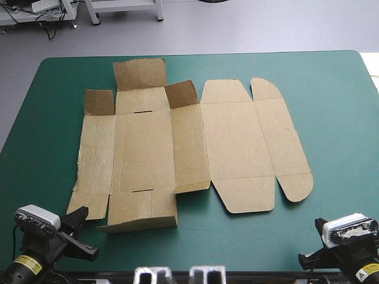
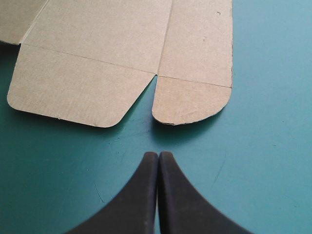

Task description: Fold the box

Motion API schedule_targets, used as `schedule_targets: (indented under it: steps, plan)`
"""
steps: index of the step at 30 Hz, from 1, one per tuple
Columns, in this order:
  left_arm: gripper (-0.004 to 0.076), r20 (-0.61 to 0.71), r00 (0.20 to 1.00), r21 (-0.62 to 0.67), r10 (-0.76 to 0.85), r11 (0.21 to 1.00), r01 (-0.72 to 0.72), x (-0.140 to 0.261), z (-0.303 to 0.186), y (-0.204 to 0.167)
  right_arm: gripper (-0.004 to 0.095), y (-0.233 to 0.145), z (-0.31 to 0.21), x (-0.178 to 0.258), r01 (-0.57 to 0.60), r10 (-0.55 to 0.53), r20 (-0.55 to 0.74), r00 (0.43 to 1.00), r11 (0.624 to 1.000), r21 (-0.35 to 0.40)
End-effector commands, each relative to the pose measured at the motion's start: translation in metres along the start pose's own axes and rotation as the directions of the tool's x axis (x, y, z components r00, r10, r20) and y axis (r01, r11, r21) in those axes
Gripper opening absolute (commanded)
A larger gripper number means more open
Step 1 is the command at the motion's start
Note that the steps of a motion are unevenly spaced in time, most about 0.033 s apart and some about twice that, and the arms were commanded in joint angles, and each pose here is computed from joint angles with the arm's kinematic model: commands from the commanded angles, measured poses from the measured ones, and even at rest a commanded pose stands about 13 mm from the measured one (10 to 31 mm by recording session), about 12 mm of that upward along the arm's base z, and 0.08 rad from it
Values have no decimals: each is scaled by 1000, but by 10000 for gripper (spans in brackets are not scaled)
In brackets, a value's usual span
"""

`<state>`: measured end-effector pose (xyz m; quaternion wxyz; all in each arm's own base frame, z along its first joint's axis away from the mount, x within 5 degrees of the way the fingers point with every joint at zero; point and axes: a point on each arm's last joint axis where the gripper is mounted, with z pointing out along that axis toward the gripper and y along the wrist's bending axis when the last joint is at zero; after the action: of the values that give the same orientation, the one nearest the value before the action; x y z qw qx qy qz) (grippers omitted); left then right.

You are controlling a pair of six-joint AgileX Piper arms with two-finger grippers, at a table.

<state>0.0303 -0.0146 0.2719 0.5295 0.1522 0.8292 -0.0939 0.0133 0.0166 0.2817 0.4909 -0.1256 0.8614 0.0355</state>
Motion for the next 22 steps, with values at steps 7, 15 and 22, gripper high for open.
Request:
schedule_targets:
  steps: [7,15,22]
  plan:
    - [-10,81,997,-1,-3,1000,3,-13,-2,0,-10,-2,-3,-11,1,-2,69,998,1000,13]
    - [-10,103,994,-7,24,1000,-23,-22,-8,0,-10,-2,-3,-11,1,-2,69,998,1000,13]
    - [-10,123,988,-70,91,994,-83,-81,-21,7,-10,-2,-3,-11,1,-2,67,998,1000,13]
